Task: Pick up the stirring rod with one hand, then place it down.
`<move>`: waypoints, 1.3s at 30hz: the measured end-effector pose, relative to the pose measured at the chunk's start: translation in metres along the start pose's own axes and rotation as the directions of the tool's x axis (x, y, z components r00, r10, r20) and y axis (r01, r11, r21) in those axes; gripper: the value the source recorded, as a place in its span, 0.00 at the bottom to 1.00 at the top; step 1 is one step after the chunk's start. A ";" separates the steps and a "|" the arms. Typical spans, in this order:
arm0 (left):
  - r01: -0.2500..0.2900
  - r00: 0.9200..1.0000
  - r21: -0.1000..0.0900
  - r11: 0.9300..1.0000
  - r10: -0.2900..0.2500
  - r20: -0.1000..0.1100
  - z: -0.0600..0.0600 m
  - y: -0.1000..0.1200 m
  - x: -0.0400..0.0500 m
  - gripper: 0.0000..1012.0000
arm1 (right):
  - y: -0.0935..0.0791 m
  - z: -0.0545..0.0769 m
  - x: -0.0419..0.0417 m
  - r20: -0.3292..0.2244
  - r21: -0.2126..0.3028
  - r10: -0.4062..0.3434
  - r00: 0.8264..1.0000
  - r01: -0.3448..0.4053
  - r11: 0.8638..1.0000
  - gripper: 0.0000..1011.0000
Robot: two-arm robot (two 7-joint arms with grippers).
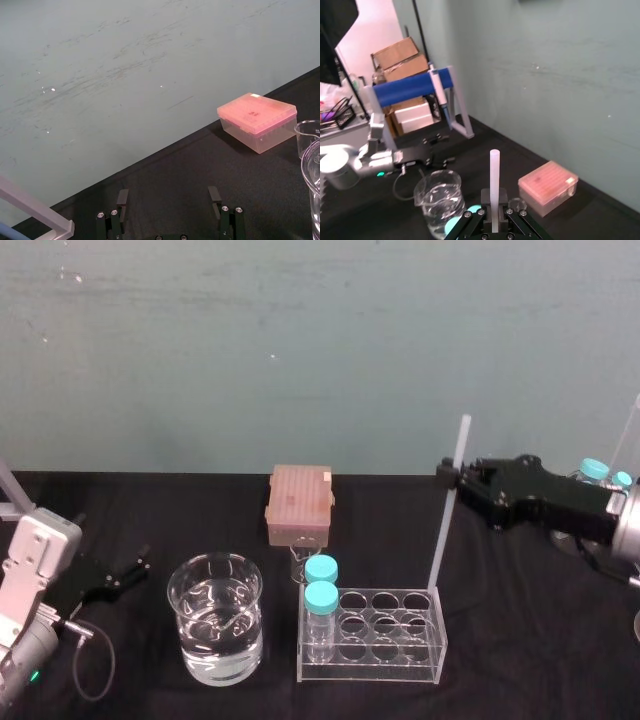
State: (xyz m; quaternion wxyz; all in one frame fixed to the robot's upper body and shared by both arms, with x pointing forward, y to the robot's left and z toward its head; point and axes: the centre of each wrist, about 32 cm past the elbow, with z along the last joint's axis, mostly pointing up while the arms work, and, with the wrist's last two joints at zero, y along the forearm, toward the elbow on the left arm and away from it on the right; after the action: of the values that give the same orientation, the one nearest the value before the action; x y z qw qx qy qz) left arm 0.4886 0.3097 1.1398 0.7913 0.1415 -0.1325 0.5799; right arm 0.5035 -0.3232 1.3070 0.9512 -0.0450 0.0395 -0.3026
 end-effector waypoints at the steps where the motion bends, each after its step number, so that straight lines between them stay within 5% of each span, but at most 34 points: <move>1: 0.000 1.000 0.000 1.000 0.000 0.000 0.000 0.000 0.0000 0.99 | -0.001 -0.002 -0.0004 0.000 -0.004 0.004 1.000 -0.004 1.000 0.07; 39: 0.000 1.000 0.000 1.000 0.000 0.000 0.000 0.000 0.0000 0.99 | 0.017 -0.051 0.0096 0.009 -0.067 0.035 0.999 -0.034 0.997 0.07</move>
State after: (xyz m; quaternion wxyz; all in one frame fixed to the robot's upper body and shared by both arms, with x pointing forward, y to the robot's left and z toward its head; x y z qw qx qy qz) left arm 0.4886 0.3097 1.1398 0.7913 0.1415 -0.1325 0.5799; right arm 0.5161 -0.3177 1.2540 0.9545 -0.0774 0.0455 -0.2844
